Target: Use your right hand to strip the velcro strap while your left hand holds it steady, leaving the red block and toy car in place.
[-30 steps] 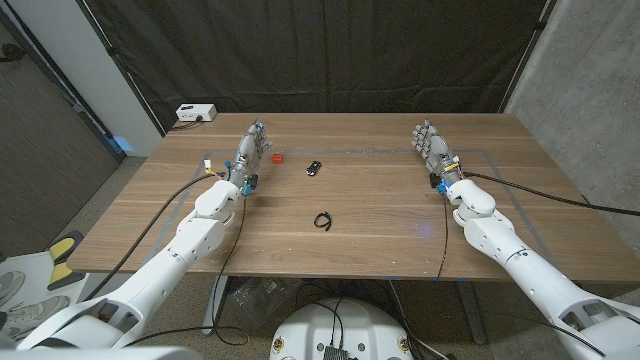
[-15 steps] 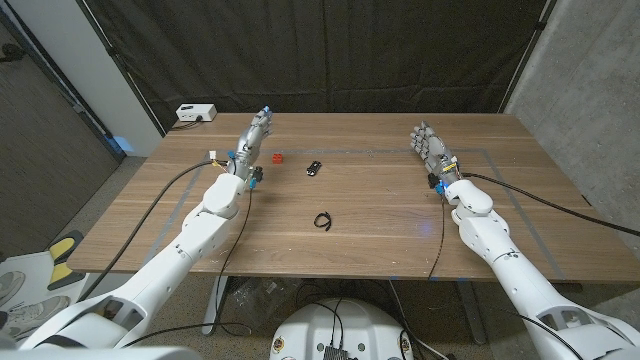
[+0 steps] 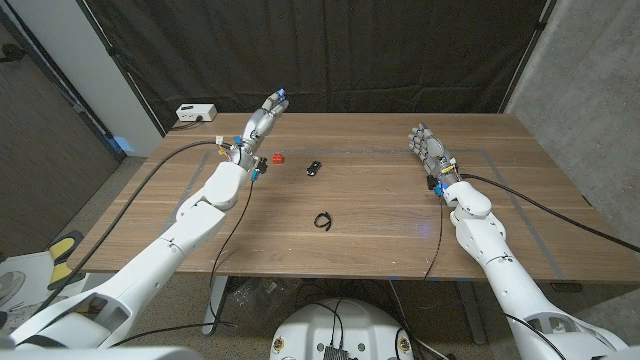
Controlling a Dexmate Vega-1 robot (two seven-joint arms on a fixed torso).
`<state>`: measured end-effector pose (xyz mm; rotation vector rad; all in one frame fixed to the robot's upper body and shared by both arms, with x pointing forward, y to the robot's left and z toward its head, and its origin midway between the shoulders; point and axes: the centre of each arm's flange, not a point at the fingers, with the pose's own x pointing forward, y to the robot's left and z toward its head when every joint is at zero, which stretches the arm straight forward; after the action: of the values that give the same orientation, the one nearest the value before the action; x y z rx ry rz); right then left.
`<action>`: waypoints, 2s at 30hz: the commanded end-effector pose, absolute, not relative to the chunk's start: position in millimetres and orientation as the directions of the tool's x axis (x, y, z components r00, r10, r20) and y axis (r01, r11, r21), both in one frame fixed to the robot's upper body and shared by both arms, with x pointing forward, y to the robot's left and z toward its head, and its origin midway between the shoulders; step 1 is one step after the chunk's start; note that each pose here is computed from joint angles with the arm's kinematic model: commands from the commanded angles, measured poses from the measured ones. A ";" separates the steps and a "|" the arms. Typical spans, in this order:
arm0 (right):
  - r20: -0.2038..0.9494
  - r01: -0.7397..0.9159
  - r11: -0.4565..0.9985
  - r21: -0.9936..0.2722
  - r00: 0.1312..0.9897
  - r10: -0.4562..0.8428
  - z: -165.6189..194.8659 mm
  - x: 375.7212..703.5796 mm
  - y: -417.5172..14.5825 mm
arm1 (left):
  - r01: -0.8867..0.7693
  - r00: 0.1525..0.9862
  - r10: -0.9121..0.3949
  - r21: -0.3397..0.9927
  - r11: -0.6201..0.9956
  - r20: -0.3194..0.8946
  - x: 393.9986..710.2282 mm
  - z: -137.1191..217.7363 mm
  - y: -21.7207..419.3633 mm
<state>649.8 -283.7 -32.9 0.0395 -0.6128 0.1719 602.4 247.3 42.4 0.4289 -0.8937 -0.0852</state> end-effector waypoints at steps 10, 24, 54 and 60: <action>0.621 -0.133 0.991 -0.034 0.774 0.125 -39.3 608.0 -266.0 | -0.178 0.538 -0.549 0.722 0.668 0.640 527.0 60.8 212.2; 0.654 -0.118 0.992 -0.036 0.748 0.113 -41.0 585.3 -252.3 | -0.230 0.552 -0.673 0.865 0.445 0.493 489.5 63.2 206.2; 0.684 -0.099 0.995 -0.005 0.725 0.075 -61.6 557.1 -242.0 | -0.191 0.713 -0.697 0.977 -0.091 0.074 462.1 68.4 173.8; 0.690 -0.090 0.996 0.003 0.721 0.063 -64.3 553.6 -242.1 | -0.214 0.723 -0.690 0.958 -0.192 0.023 458.4 68.2 164.8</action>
<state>562.0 -243.9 -54.9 0.0285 -0.7555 0.0979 462.1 176.4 70.6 1.5487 -0.8004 -0.4702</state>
